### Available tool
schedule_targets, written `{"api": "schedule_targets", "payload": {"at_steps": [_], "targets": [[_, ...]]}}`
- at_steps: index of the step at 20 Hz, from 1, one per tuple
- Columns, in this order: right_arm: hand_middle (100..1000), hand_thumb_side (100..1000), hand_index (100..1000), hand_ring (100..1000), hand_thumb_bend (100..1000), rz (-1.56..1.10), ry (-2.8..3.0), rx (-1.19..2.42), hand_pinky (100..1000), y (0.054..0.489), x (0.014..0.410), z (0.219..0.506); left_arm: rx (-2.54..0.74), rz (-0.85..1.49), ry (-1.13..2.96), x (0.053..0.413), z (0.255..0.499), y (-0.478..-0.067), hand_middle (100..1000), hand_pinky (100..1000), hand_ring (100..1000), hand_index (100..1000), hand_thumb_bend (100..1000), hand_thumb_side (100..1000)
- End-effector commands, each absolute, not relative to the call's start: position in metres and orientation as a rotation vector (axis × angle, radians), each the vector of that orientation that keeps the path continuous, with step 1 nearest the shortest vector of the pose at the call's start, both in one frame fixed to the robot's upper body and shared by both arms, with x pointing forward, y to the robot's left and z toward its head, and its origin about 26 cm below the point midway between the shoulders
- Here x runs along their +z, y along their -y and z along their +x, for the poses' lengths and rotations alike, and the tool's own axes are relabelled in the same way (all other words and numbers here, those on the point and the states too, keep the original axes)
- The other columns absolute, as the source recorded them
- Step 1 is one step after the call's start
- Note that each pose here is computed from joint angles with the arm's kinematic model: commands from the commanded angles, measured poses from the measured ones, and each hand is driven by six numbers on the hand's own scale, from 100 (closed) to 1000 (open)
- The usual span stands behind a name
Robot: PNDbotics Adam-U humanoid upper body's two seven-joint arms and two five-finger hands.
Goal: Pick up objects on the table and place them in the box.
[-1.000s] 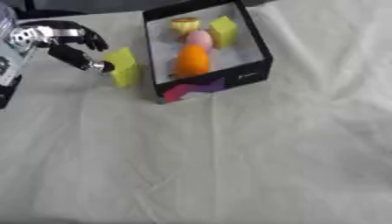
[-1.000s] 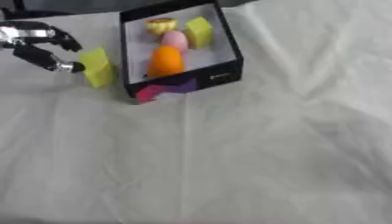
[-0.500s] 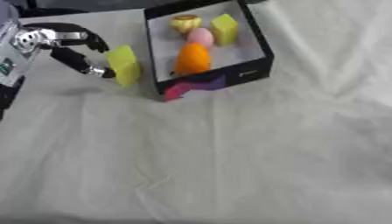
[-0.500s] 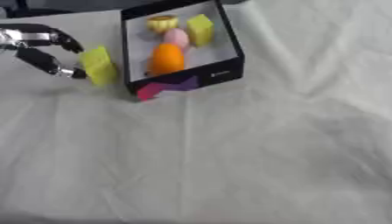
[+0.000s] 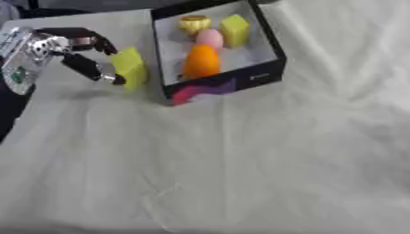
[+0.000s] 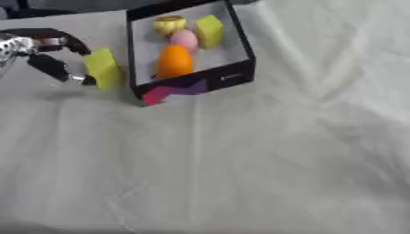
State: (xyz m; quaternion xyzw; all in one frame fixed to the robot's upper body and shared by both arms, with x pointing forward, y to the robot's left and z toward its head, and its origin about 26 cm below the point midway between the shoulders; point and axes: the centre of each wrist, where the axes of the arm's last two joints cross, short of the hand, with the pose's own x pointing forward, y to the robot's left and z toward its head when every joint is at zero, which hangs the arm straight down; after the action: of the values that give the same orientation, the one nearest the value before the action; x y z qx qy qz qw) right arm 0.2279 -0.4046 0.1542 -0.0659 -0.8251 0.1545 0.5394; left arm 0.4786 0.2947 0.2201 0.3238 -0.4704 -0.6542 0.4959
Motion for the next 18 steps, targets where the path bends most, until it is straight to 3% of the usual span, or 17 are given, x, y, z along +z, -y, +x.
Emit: {"api": "schedule_targets", "payload": {"at_steps": [1,4,7,10,13,18], "targets": [[604,609,843,587,100,-0.180,1.979,0.392,902,0.4045,0.1641,0.2269,-1.567,0.829,1.159,0.2285,0.4804,-0.2961,764,974,868,865,505,555],[604,612,843,587,100,-0.184,1.977,0.391,902,0.4043,0.1634,0.2268,-1.555,0.820,1.174,0.2242,0.4819,-0.2937,712,959,829,841,465,540],[604,614,843,587,100,-0.187,1.976,0.391,903,0.4039,0.1631,0.2269,-1.537,0.804,1.187,0.2214,0.4828,-0.2921,598,921,737,820,409,457],[604,614,843,587,100,-0.188,1.974,0.393,904,0.4037,0.1629,0.2271,-1.518,0.798,1.198,0.2207,0.4833,-0.2912,570,901,697,805,380,408],[604,611,843,588,100,-0.187,1.976,0.395,904,0.4035,0.1629,0.2272,-1.498,0.797,1.205,0.2208,0.4838,-0.2903,535,876,656,775,330,269],[605,609,843,588,100,-0.185,1.976,0.397,905,0.4035,0.1621,0.2267,-1.457,0.804,1.228,0.2236,0.4839,-0.2897,504,842,618,732,202,255]]}}
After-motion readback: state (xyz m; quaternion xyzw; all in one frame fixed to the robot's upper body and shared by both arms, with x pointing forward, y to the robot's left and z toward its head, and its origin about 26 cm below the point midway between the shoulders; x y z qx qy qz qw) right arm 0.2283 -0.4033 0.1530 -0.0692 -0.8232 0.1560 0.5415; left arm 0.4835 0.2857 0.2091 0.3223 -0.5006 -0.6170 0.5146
